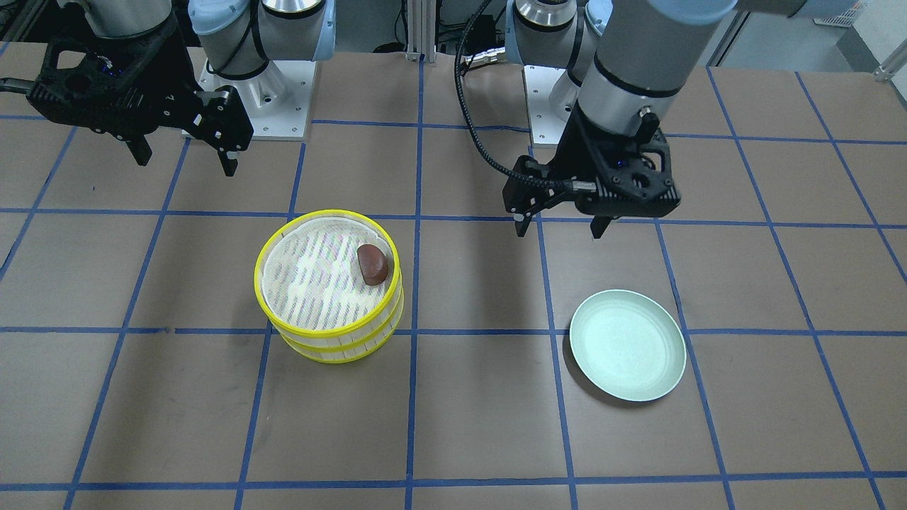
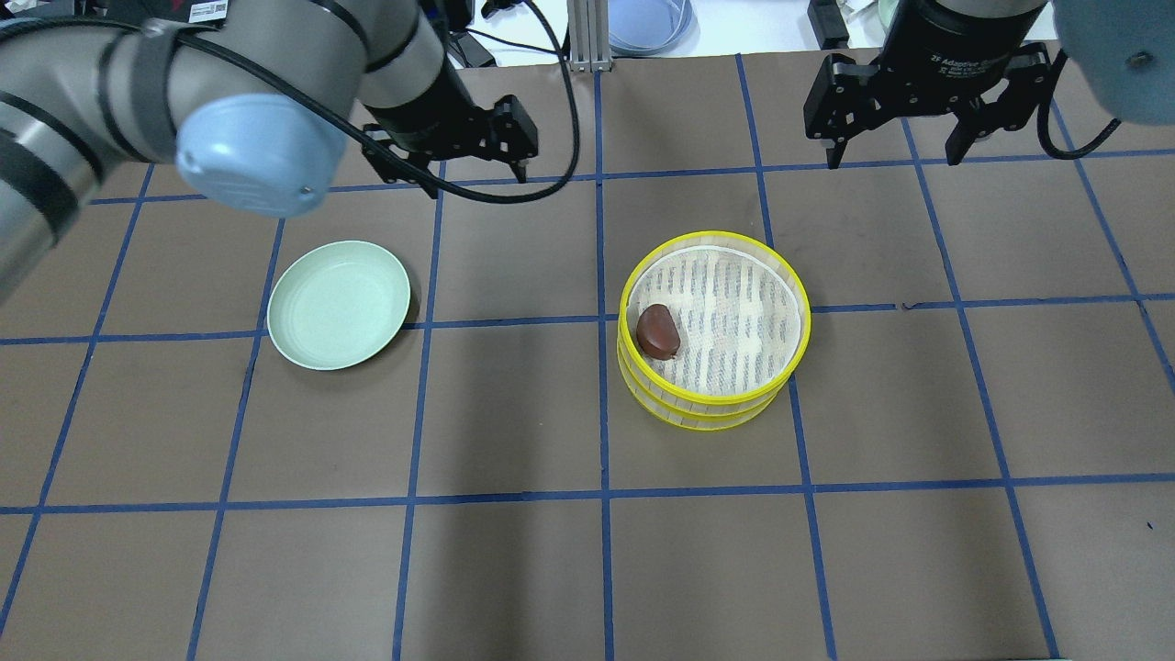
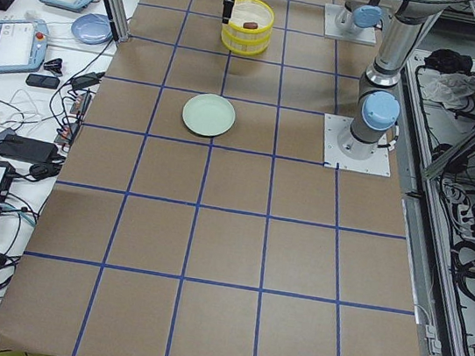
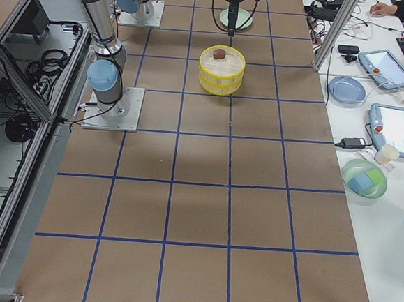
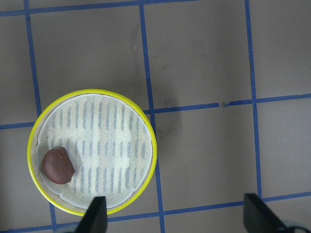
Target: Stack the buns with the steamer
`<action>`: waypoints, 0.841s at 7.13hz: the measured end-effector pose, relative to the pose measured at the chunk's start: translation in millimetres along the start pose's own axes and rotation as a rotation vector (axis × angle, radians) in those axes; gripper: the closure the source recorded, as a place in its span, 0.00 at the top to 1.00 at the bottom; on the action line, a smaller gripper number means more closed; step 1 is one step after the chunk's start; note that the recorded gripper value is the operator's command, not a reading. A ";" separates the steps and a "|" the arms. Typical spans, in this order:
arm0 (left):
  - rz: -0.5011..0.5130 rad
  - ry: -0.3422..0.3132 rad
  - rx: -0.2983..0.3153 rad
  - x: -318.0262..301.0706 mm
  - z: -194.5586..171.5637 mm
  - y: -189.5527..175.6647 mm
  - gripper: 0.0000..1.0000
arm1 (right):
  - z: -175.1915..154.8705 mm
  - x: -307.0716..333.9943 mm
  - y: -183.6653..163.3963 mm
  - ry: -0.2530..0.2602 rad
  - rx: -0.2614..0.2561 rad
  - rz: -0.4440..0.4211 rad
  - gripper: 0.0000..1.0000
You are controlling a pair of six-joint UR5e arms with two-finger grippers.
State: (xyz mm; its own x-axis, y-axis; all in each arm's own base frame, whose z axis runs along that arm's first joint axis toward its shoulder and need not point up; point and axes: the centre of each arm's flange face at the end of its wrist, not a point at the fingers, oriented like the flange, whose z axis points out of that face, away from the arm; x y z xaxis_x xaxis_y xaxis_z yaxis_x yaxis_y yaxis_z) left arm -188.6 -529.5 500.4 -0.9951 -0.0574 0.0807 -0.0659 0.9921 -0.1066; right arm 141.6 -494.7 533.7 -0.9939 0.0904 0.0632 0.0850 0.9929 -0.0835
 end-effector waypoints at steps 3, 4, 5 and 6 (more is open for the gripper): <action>0.002 -0.077 0.007 -12.8 -47.3 27.8 1.00 | -0.1 -0.6 0.2 -0.003 0.000 0.000 1.00; 0.005 -0.098 0.004 -16.7 -51.3 32.1 1.00 | -0.1 -0.7 0.2 -0.003 0.000 0.000 1.00; 0.012 -0.107 -0.001 -20.0 -51.5 33.3 1.00 | -0.1 -0.7 0.2 -0.003 0.000 0.000 1.00; 0.021 -0.110 -0.006 -22.0 -50.2 33.2 1.00 | -0.1 -0.7 0.2 -0.002 0.000 0.000 1.00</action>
State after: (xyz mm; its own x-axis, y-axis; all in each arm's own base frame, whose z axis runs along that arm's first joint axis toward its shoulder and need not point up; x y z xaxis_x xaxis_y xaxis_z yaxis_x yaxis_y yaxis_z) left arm -165.1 -489.7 544.8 -0.9984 -0.0479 -0.0312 -0.0445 0.9939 -0.1013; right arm 142.3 -494.6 533.7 -0.9941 0.0900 0.0608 0.0847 0.9929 -0.0834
